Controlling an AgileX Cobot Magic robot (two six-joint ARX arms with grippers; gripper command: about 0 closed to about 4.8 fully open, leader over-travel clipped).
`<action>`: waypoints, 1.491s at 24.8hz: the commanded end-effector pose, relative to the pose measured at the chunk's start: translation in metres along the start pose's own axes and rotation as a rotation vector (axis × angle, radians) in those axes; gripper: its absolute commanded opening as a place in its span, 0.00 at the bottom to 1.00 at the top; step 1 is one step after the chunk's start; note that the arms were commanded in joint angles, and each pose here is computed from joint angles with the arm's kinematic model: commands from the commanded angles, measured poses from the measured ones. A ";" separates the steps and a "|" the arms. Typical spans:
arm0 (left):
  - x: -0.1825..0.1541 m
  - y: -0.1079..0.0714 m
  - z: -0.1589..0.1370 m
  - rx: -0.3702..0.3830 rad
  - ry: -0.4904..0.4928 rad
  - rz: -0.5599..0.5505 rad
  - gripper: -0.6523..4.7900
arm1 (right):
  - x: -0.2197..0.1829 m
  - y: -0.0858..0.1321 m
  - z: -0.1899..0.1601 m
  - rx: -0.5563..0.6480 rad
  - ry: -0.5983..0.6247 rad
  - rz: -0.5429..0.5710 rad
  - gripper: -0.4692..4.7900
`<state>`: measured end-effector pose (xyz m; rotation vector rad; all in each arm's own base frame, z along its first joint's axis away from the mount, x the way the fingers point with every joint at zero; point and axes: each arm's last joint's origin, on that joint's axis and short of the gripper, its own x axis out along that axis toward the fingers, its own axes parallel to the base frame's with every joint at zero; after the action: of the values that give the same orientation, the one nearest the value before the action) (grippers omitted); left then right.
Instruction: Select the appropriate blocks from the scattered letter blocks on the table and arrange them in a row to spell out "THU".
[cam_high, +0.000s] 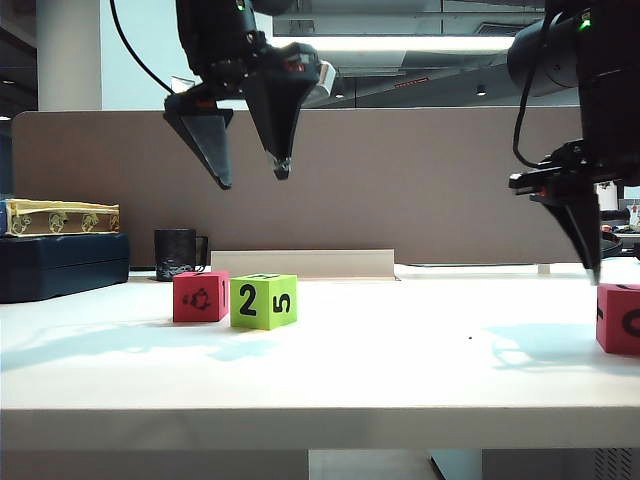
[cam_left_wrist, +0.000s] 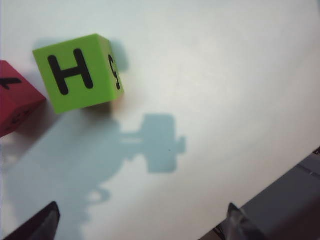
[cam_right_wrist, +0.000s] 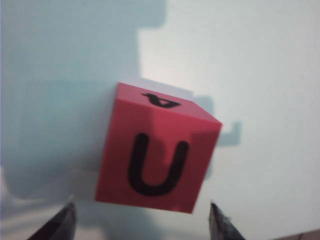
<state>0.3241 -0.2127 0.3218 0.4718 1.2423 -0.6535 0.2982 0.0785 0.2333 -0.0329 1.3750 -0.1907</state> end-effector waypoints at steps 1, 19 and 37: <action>-0.031 -0.005 -0.003 0.017 -0.134 -0.033 0.90 | -0.001 0.002 0.004 0.015 -0.030 0.065 0.91; -0.105 -0.017 -0.016 0.082 -0.508 -0.144 0.90 | 0.024 -0.016 0.000 0.077 0.008 0.062 0.93; -0.105 -0.017 -0.017 0.080 -0.495 -0.146 0.90 | 0.034 -0.010 0.009 0.109 -0.034 0.138 0.53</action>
<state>0.2825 -0.1934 0.4164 0.2656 0.7917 -0.8800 0.3098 0.0620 0.2012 0.1355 1.3509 -0.1554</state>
